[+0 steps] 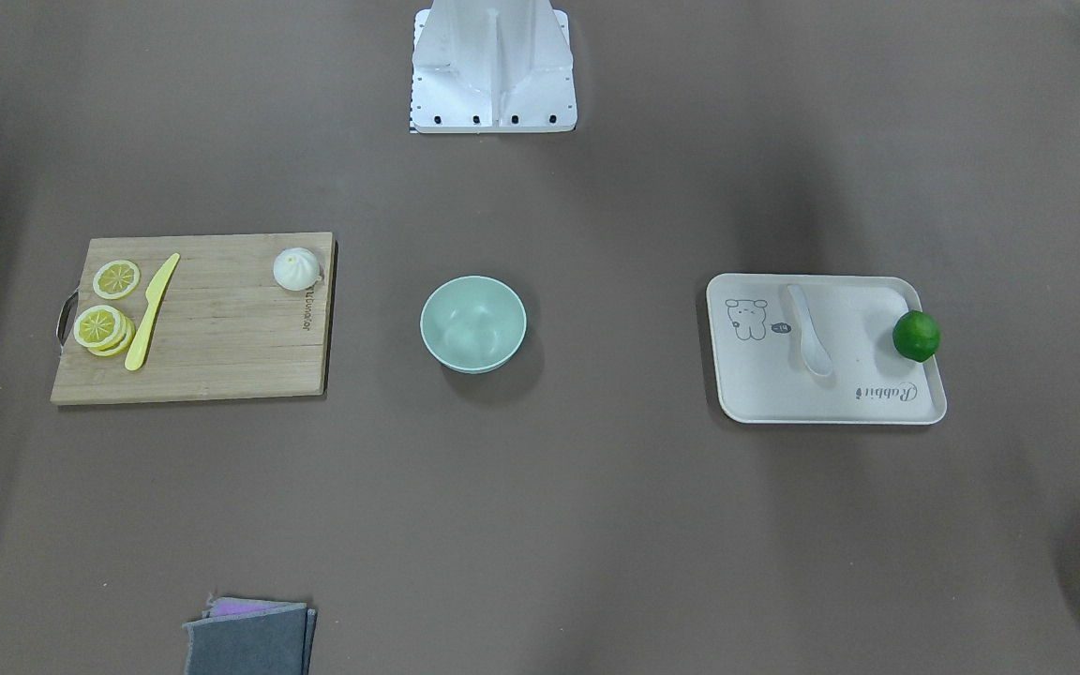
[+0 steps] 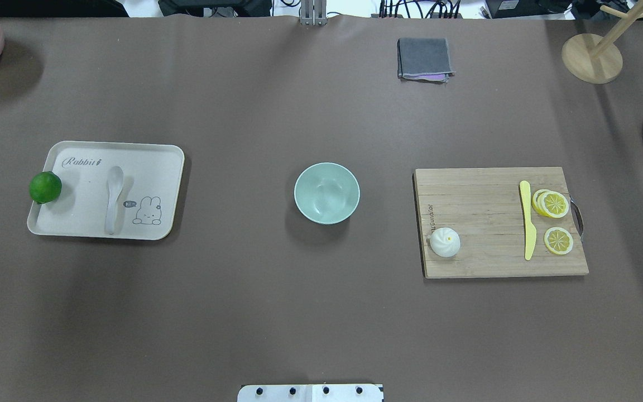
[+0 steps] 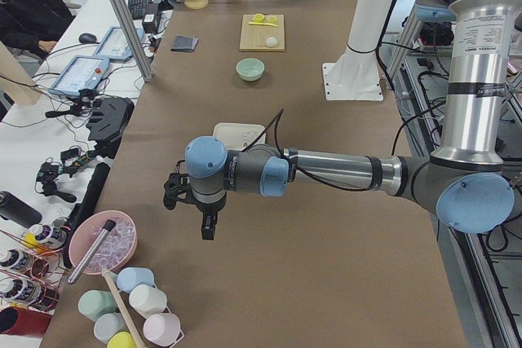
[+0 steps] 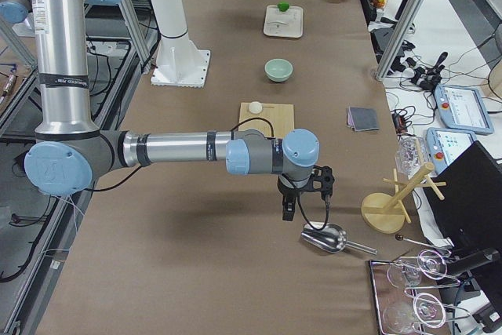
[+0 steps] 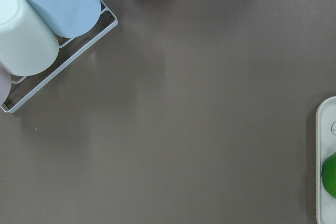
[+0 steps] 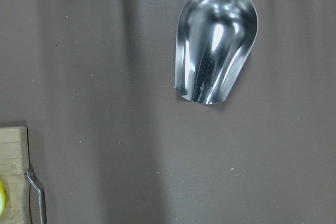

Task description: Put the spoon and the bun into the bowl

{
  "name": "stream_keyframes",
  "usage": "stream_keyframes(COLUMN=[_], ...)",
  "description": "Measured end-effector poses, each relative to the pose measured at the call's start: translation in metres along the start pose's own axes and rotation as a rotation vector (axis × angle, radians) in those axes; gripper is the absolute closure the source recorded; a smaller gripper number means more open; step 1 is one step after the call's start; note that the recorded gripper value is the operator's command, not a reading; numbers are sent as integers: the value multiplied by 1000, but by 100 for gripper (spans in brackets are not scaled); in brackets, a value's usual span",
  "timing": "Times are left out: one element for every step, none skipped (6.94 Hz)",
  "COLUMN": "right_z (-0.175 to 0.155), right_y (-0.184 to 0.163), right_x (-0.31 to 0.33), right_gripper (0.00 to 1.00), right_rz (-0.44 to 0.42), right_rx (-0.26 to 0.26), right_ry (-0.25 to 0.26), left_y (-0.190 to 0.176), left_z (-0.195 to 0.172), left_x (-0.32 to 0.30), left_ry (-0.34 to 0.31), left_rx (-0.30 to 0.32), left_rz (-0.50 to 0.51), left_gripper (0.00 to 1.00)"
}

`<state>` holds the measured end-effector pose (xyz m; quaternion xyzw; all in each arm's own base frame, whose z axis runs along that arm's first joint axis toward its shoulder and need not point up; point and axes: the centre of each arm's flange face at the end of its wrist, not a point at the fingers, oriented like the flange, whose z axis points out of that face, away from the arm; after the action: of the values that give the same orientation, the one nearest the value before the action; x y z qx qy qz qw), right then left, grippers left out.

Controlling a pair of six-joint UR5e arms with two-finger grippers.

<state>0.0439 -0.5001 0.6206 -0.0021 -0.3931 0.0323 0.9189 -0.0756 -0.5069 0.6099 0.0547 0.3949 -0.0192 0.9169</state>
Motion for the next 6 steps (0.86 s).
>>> stream_keyframes(right_z=[0, 0, 1, 2, 2, 2], right_y=[0, 0, 1, 2, 4, 4], right_x=[1, 1, 2, 3, 3, 3], right_gripper=[0, 0, 0, 0, 0, 0], right_rz=[1, 3, 4, 6, 8, 8], right_rx=[0, -1, -2, -4, -7, -7], right_ry=[1, 1, 0, -1, -5, -9], left_y=[0, 1, 2, 2, 2, 1], left_z=[0, 1, 1, 1, 1, 1], left_x=[0, -1, -2, -2, -2, -1], left_ry=[-1, -2, -3, -3, -3, -2], left_rx=[0, -2, -3, -3, -2, -1], left_rz=[1, 0, -1, -2, -1, 0], left_gripper=[2, 2, 2, 2, 2, 2])
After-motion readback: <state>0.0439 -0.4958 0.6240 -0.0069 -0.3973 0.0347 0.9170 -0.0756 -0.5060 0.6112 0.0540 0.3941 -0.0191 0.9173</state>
